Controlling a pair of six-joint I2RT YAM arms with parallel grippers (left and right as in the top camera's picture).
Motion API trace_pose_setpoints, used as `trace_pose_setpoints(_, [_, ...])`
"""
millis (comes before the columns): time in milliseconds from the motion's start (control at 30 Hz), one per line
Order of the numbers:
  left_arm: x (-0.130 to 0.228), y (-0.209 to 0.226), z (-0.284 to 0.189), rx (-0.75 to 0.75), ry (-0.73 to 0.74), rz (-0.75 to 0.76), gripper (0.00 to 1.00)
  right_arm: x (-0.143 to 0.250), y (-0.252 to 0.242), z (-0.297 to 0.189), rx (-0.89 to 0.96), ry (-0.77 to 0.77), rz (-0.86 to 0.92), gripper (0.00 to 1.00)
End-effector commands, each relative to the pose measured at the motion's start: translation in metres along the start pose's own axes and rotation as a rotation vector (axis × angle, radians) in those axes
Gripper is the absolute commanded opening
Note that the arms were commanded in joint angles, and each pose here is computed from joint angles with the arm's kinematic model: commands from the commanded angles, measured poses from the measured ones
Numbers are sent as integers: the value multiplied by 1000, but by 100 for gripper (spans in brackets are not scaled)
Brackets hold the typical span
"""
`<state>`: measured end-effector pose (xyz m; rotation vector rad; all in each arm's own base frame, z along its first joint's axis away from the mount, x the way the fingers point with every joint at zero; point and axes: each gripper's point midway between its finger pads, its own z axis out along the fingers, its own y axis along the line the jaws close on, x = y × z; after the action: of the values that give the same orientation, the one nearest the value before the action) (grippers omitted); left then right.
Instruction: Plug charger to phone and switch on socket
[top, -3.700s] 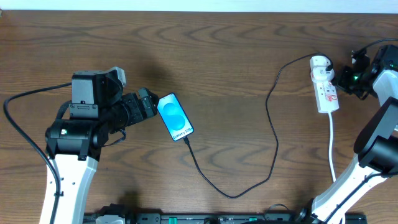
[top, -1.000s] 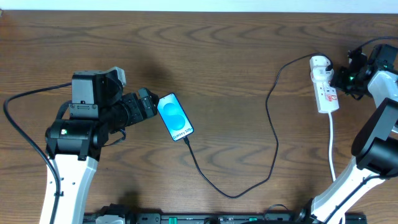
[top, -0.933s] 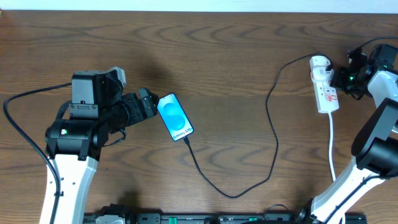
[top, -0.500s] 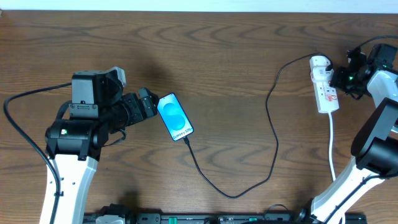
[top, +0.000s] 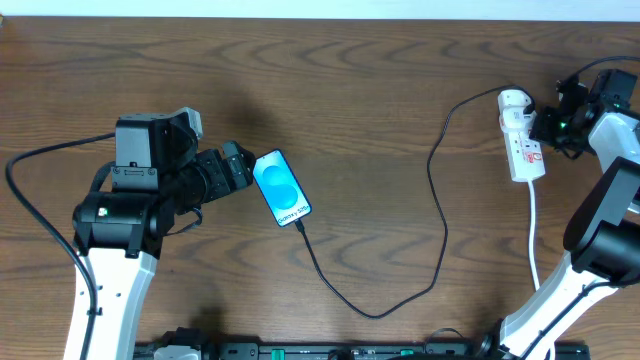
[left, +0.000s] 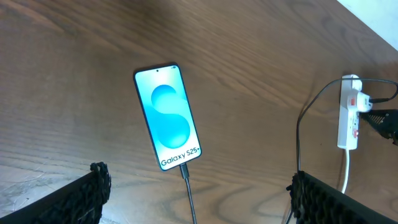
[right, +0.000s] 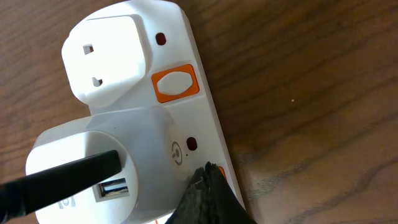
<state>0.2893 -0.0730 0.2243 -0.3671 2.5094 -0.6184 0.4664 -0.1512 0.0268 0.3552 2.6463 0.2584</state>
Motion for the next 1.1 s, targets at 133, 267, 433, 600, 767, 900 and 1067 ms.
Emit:
trace_pose_setpoints(133, [-6, -3, -6, 3, -27, 10, 94, 26, 130, 5, -457, 73, -107, 1])
trace_pose_setpoints(267, [-6, -3, -6, 3, -27, 10, 94, 25, 134, 3, -485, 70, -101, 1])
trace_pose_setpoints(433, [-6, -3, -6, 3, -27, 10, 94, 25, 136, 2, -497, 69, -96, 1])
trace_pose_setpoints(600, [-6, -3, -6, 3, -27, 10, 94, 24, 138, 0, -517, 68, -79, 1])
trace_pose_setpoints(767, [-6, -3, -6, 3, -27, 10, 94, 17, 134, 0, -511, 53, -34, 1])
trace_pose_setpoints(900, [-6, -3, -6, 3, -27, 10, 94, 11, 121, 2, -468, 40, 19, 1])
trace_pose_setpoints(1067, [-6, -3, -6, 3, -27, 10, 94, 5, 100, 0, -411, 21, 57, 1])
